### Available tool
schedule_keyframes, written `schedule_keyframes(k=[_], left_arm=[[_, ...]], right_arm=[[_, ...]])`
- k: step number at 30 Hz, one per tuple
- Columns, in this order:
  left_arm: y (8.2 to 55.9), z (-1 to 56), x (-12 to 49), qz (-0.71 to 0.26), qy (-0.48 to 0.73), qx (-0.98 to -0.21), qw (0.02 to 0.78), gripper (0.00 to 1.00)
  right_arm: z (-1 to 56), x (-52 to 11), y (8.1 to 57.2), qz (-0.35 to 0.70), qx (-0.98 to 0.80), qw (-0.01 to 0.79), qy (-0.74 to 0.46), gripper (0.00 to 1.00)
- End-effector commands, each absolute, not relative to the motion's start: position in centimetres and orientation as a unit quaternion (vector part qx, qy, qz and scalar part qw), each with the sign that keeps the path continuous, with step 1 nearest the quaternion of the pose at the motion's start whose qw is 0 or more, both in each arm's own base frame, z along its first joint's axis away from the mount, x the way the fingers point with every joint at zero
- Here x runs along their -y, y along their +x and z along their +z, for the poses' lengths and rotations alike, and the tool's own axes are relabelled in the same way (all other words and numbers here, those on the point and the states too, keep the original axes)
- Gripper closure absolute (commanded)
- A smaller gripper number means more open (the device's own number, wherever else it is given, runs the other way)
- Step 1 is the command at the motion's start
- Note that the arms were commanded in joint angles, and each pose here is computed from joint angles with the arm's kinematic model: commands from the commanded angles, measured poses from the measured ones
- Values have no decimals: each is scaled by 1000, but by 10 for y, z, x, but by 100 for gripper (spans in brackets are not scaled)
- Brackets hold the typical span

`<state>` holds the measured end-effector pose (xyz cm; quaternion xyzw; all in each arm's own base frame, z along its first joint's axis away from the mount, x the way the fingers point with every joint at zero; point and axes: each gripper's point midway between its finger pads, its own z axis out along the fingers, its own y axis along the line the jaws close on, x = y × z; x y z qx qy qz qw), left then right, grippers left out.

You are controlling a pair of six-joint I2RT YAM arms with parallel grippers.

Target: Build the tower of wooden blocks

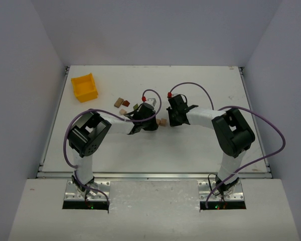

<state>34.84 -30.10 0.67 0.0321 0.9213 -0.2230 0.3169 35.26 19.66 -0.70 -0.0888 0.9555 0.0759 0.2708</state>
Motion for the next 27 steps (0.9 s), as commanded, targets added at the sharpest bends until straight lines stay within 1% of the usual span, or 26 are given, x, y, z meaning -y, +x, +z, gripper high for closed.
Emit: schedule_keyframes(k=[1,27], left_arm=[[355,15,311,-234,40,-913,331,100],[359,22,325,-262,49,-904,334,100]], right_arm=[[8,-201,366,87,-946,300,-91,91],[8,-209,364,105,-945,295,-100,92]])
